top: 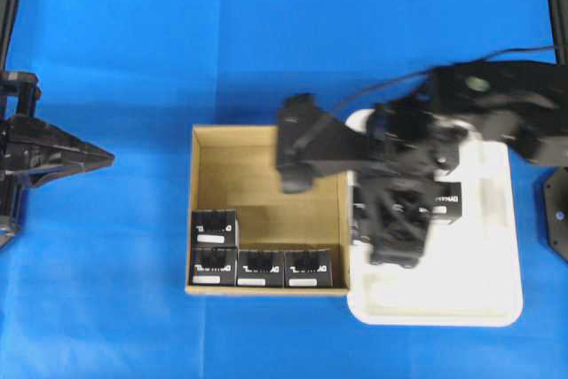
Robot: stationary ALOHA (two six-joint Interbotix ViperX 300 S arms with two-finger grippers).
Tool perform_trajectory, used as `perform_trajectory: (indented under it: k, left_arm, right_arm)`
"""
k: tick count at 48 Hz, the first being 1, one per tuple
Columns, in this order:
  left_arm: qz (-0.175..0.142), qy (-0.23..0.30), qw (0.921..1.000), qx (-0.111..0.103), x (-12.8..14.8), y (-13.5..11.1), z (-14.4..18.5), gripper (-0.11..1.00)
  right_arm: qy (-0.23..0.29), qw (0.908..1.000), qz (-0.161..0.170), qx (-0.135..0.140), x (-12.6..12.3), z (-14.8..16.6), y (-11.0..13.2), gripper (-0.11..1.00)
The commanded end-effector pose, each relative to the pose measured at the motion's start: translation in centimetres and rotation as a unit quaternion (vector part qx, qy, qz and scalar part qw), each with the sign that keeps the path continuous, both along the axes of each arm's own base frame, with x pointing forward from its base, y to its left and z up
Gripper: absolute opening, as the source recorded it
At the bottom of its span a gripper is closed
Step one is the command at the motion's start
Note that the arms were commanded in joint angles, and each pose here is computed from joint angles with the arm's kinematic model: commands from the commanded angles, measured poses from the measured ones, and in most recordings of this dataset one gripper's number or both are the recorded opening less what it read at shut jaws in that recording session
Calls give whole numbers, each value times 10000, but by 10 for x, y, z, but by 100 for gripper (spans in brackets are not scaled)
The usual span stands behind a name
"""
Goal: Pick the box from inside the cardboard box.
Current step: 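Lift the package and carry it right over the white tray, then lower the held package into the white tray beside the others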
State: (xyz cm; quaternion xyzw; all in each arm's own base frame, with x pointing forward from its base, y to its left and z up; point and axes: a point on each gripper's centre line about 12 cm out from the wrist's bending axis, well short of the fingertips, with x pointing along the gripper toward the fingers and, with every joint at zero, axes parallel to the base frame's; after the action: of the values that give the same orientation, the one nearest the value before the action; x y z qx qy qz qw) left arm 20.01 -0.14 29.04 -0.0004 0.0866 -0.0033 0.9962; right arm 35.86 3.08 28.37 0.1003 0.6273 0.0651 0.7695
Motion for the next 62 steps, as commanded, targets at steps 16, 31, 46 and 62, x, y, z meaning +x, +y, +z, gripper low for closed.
perform_trajectory:
  k: [16,31,46,62]
  left_arm:
    - [12,46,10000,-7,1,0,7,-6]
    - [20,54,10000,-7,1,1,6,-6]
    - [35,46,10000,-7,1,1,7,-6]
    - [52,38,10000,-15,1,2,7,-6]
  right_arm:
    - [-430,9988,-223,78,-46,-50,28,62]
    - [-443,9987,-182,-151,-54,-107,31,62]
    - [-639,9964,-47,-554,-47,-138,23,62]
    - [-466,9960,78,-761,-43,-157,19,62]
